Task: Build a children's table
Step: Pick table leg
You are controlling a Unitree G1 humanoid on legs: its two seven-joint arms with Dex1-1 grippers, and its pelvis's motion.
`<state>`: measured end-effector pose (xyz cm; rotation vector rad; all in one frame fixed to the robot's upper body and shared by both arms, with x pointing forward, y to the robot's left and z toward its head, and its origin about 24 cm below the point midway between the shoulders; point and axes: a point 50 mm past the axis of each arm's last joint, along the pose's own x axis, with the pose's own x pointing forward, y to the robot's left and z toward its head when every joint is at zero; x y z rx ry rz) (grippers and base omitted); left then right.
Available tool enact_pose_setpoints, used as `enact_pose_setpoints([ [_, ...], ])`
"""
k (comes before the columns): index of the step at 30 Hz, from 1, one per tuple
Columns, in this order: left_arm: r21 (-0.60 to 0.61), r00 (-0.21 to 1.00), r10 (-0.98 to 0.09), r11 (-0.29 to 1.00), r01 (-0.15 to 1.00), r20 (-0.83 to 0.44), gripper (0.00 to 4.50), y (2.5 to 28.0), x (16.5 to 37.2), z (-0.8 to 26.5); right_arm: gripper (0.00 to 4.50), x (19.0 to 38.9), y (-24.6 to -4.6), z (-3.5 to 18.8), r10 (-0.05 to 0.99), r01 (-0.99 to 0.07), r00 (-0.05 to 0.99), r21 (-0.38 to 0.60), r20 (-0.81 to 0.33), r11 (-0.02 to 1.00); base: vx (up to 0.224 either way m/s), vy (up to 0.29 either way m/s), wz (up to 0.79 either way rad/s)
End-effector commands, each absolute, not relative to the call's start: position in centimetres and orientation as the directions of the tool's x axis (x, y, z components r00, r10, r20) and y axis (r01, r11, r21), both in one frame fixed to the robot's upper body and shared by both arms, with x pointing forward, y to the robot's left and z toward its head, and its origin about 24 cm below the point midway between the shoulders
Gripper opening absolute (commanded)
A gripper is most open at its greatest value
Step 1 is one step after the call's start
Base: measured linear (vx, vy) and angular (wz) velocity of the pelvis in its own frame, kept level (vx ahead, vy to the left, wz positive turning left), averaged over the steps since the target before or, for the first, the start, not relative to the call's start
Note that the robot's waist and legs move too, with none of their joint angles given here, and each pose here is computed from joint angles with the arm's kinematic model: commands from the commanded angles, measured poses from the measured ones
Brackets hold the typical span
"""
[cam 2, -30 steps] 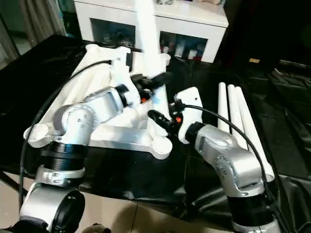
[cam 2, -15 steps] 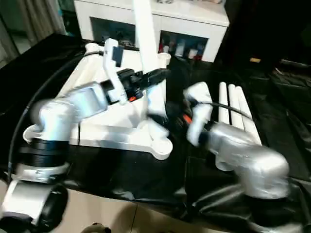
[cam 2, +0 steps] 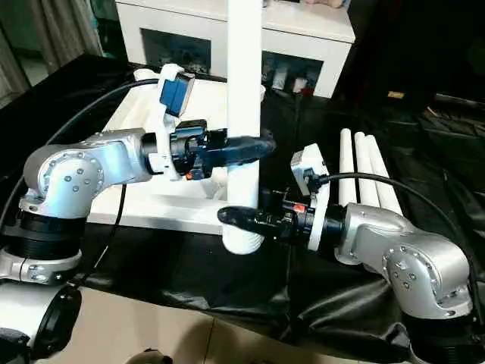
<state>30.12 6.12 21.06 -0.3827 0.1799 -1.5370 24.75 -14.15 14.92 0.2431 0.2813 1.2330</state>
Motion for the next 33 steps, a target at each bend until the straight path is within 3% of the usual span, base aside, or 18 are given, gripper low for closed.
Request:
enact_pose_setpoints([
  [1, -0.318, -0.055, -0.989, -0.097, 0.943, 0.139, 1.90, 5.30, 29.25, 22.04, 2.24, 24.97, -14.74, 15.28, 0.937, -0.883, 0.338, 0.315, -0.090, 0.349, 0.000, 0.000, 0.00],
  [2, -0.320, -0.050, -0.989, -0.093, 0.943, 0.140, 1.90, 5.29, 29.32, 22.02, 1.99, 24.93, -14.70, 15.29, 0.938, -0.883, 0.335, 0.316, -0.089, 0.346, 0.000, 0.000, 0.00],
  [7, -0.326, -0.029, -0.990, -0.074, 0.943, 0.139, 1.90, 5.32, 29.54, 21.93, 1.94, 24.89, -14.63, 15.34, 0.940, -0.884, 0.331, 0.318, -0.088, 0.341, 0.000, 0.000, 0.00],
  [11, -0.314, -0.017, -0.992, -0.057, 0.948, 0.128, 1.90, 5.36, 29.57, 21.79, 1.93, 25.16, -14.44, 15.53, 0.931, -0.892, 0.354, 0.267, -0.089, 0.365, 0.000, 0.000, 0.00],
  [12, -0.310, -0.016, -0.992, -0.054, 0.949, 0.125, 1.90, 5.34, 29.57, 21.76, 2.49, 25.24, -14.38, 15.55, 0.930, -0.891, 0.358, 0.266, -0.087, 0.368, 0.000, 0.000, 0.00],
  [18, -0.287, -0.014, -0.996, -0.040, 0.957, 0.093, 1.90, 5.05, 29.62, 21.46, 3.07, 25.53, -14.35, 15.89, 0.935, -0.889, 0.348, 0.291, -0.073, 0.354, 0.000, 0.000, 0.00],
  [33, -0.263, -0.057, -0.996, -0.074, 0.962, 0.070, 1.90, 5.10, 29.15, 21.20, 3.13, 25.12, -14.29, 15.86, 0.960, -0.907, 0.261, 0.315, -0.102, 0.280, 0.000, 0.000, 0.00],
])
